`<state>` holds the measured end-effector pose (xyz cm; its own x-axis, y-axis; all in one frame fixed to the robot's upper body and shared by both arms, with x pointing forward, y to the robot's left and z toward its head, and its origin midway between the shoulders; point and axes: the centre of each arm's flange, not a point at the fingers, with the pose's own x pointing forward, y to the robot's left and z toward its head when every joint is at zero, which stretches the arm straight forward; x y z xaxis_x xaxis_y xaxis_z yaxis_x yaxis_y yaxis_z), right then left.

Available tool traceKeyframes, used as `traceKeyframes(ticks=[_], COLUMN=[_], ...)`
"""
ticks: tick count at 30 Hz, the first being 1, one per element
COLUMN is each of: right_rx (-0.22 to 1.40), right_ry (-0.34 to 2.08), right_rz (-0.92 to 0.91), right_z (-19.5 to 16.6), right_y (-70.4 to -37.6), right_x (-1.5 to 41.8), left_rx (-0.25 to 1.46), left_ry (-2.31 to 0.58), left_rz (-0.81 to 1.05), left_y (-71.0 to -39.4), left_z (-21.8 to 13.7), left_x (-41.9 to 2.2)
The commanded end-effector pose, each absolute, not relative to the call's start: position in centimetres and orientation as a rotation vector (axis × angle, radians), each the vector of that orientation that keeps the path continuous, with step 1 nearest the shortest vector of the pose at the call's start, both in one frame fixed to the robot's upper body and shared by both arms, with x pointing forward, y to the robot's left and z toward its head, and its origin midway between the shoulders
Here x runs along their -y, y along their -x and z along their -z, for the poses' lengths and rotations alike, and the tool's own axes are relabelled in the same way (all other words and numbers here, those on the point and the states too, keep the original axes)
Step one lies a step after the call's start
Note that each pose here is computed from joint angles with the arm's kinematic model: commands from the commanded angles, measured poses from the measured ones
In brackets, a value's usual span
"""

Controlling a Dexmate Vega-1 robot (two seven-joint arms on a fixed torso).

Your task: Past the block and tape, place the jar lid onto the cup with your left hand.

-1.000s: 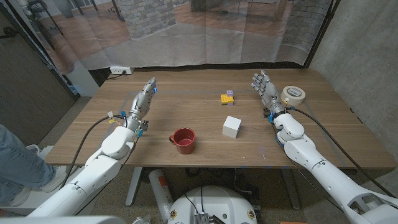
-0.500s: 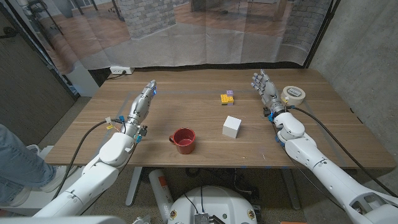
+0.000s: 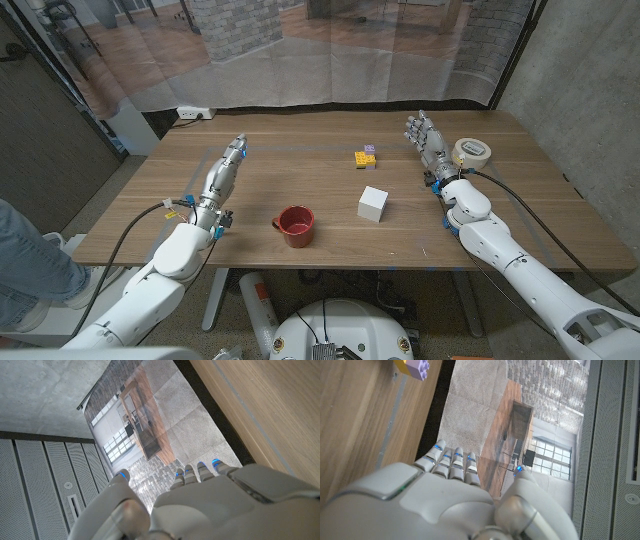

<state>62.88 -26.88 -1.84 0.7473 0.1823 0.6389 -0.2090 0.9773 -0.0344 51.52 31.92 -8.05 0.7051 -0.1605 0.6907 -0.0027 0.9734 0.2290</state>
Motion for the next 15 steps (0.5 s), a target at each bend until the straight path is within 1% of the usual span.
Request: traceKeyframes(ticks=[1, 9, 15], right_rx=[0.693, 0.692, 0.691], right_ry=[-0.037, -0.04, -0.032], right_rz=[-0.235, -0.243, -0.249], right_z=[1.8, 1.8, 1.8], right_y=[-63.3, -63.4, -63.5], right_x=[26.3, 26.0, 26.0], left_rx=[0.768, 0.765, 0.732], left_ry=[-0.238, -0.264, -0.291], left_rz=[0.047, 0.012, 0.003], left_y=[-50.1, -49.0, -48.5], left_z=[9.3, 9.9, 10.4], left_x=[-32.5, -32.8, -33.1])
